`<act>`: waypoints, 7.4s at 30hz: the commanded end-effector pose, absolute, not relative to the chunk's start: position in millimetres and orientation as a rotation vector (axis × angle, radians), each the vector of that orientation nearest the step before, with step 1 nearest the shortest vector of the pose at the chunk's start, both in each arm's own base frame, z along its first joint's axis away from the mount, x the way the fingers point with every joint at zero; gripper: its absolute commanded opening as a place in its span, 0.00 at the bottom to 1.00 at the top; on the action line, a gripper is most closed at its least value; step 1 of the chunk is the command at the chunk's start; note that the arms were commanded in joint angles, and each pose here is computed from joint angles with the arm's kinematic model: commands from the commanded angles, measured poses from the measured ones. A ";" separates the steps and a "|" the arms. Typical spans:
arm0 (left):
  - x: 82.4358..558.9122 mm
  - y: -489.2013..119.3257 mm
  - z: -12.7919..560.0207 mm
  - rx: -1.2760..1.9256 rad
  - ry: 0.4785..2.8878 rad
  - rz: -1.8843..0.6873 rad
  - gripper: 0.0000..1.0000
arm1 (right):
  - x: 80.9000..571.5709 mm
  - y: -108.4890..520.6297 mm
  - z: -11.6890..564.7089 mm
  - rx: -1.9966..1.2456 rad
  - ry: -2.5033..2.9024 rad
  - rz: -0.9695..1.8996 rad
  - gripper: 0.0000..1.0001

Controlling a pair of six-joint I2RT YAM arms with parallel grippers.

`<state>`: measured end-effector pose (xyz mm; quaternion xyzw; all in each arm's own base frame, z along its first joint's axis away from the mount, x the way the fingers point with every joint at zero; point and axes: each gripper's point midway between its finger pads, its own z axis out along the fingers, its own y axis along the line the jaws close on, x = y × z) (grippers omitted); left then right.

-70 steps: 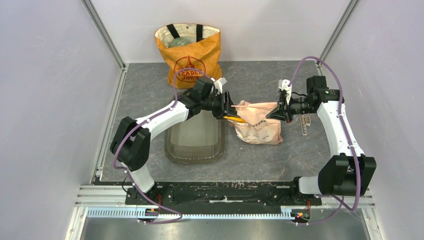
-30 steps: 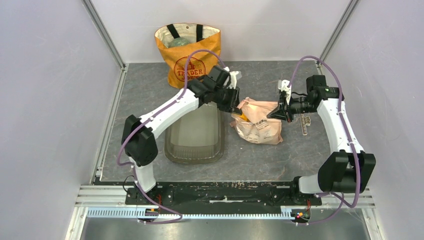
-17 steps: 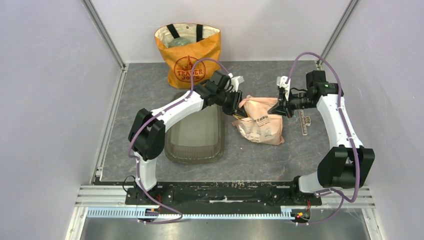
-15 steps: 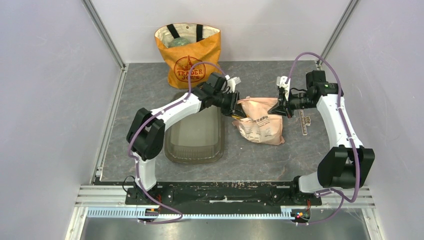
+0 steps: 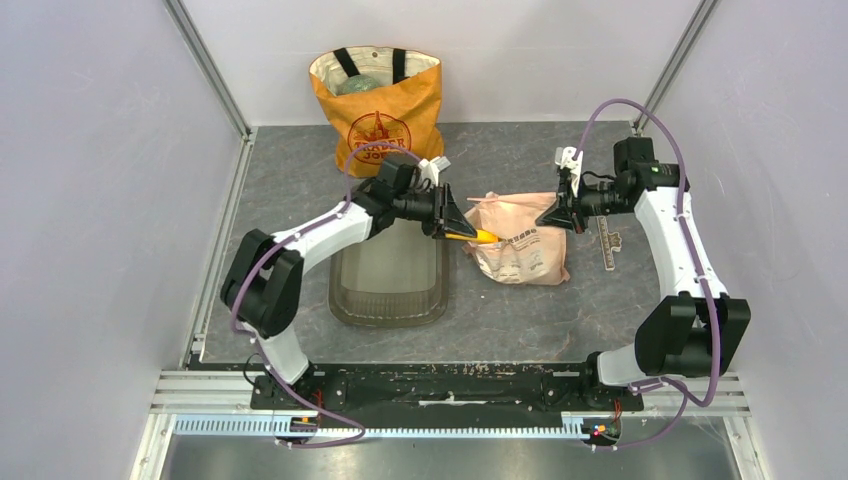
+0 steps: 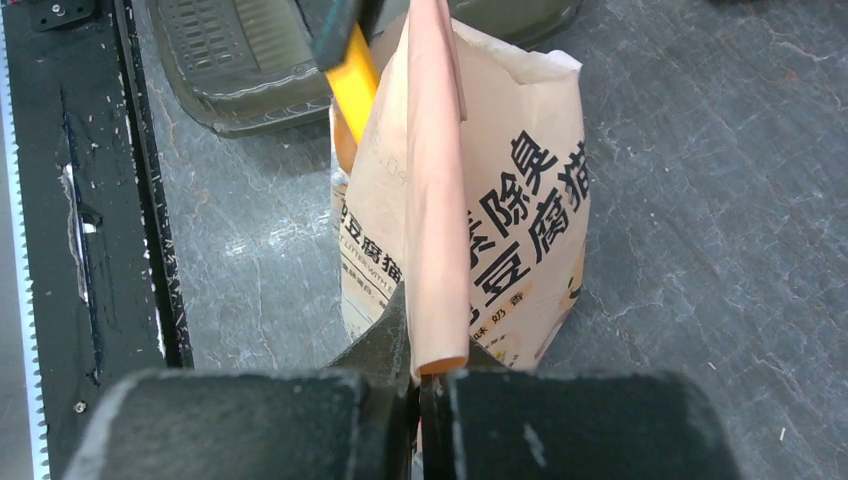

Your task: Fill the litter box with clean litter

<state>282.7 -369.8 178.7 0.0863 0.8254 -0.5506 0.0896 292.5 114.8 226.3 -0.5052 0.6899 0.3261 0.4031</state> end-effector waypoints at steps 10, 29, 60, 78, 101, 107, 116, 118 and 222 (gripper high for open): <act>264.5 -319.7 230.3 0.291 2.378 -1.744 0.02 | 303.7 131.2 284.2 -1.254 1.555 0.831 0.00; 266.8 -270.0 249.9 0.217 2.319 -1.785 0.02 | 302.6 138.8 308.9 -1.254 1.523 0.837 0.00; 284.9 -226.9 275.7 0.110 2.227 -1.835 0.02 | 308.2 167.8 340.4 -1.320 1.450 0.861 0.00; 279.0 -194.2 279.5 0.032 2.221 -1.783 0.02 | 317.6 177.0 340.5 -1.337 1.459 0.866 0.00; 251.8 -127.9 285.3 -0.057 2.248 -1.580 0.02 | 320.1 188.4 340.4 -1.365 1.446 0.873 0.00; 258.4 -110.6 261.1 -0.112 2.344 -1.369 0.02 | 319.7 187.8 338.4 -1.368 1.453 0.867 0.00; 289.5 -77.4 229.7 -0.114 2.481 -0.831 0.02 | 320.6 185.5 330.4 -1.370 1.479 0.861 0.00; 291.6 -78.8 228.5 -0.056 2.497 -0.719 0.02 | 320.8 185.2 328.1 -1.371 1.487 0.857 0.00; 287.6 -280.6 233.6 0.324 2.367 -1.871 0.02 | 303.8 177.4 312.0 -1.467 1.465 0.806 0.00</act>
